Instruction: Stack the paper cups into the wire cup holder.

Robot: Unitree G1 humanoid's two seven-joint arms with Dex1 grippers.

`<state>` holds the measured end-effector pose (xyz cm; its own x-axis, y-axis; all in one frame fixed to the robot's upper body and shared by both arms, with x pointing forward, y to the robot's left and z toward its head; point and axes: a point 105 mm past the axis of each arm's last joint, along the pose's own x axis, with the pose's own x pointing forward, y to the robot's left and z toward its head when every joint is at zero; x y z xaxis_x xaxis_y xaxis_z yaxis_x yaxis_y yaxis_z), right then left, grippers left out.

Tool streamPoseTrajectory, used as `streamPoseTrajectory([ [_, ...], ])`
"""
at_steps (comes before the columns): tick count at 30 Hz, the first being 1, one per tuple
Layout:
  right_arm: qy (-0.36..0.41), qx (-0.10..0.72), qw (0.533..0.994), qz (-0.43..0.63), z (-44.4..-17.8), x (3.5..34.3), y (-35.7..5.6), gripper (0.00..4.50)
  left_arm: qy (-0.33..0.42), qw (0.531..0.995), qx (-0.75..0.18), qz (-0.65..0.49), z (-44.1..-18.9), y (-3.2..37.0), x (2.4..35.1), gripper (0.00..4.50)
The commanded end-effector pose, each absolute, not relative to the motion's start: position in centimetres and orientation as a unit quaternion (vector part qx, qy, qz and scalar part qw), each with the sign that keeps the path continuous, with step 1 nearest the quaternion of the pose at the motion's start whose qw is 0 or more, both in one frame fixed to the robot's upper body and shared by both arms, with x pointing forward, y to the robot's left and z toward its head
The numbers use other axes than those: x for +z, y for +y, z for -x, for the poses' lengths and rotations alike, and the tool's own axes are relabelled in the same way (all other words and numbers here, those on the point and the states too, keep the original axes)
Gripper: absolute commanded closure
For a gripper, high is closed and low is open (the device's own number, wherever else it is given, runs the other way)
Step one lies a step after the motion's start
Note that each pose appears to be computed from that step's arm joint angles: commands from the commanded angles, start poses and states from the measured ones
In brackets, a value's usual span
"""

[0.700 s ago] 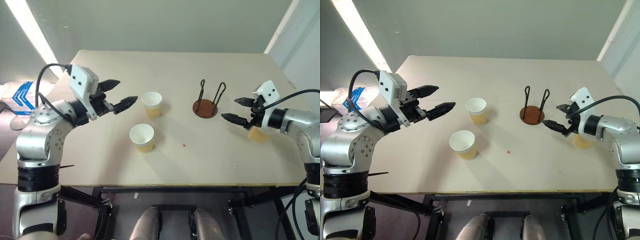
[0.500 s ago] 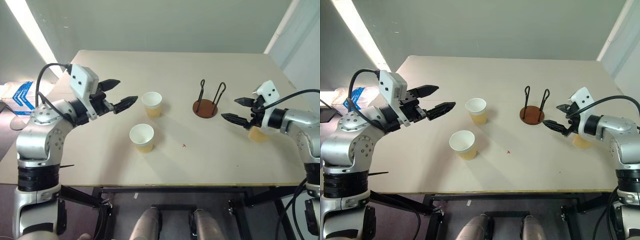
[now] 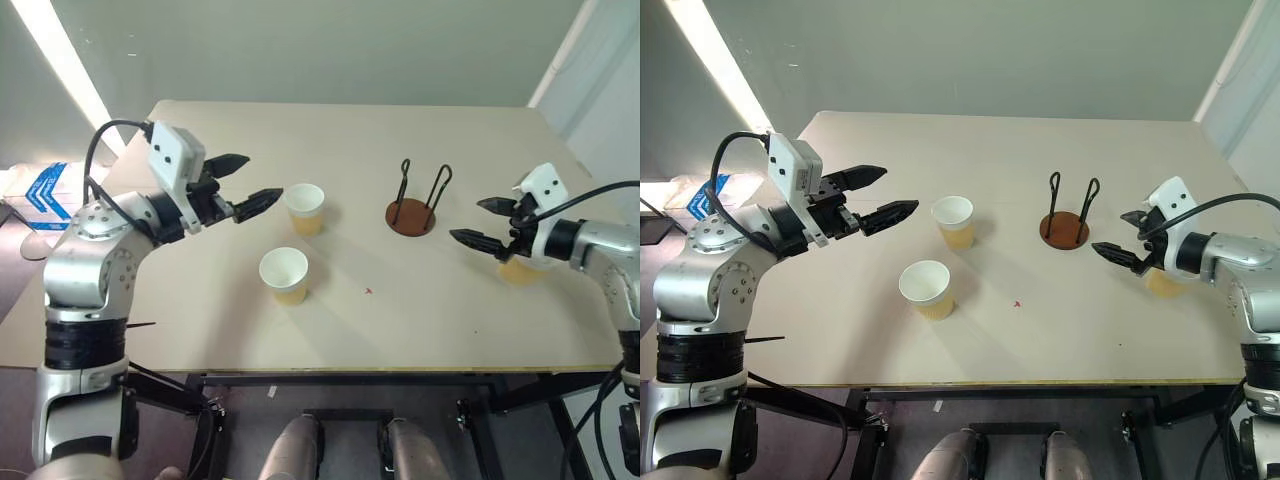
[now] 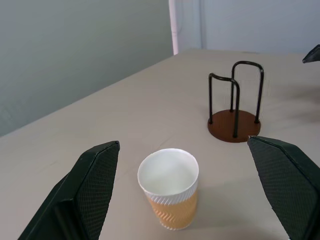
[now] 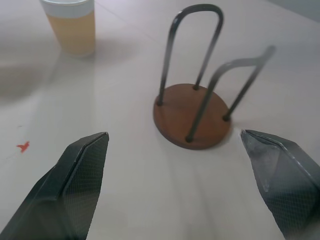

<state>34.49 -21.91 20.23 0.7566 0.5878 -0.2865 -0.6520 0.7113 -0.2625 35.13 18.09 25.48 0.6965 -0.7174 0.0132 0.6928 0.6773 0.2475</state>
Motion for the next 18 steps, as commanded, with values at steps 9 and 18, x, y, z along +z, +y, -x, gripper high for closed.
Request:
streamPoseTrajectory([
  [9, 0.075, 0.309, 0.931, 0.177, -34.6, 21.7, -21.7, 0.04, -0.076, 0.881, -0.449, -0.127, -36.1, 15.6, 26.9, 0.0],
  [18, 0.094, 0.305, 0.933, 0.165, -37.7, 21.6, -20.5, 0.04, -0.08, 0.873, -0.465, -0.124, -36.7, 14.7, 26.9, 0.0],
])
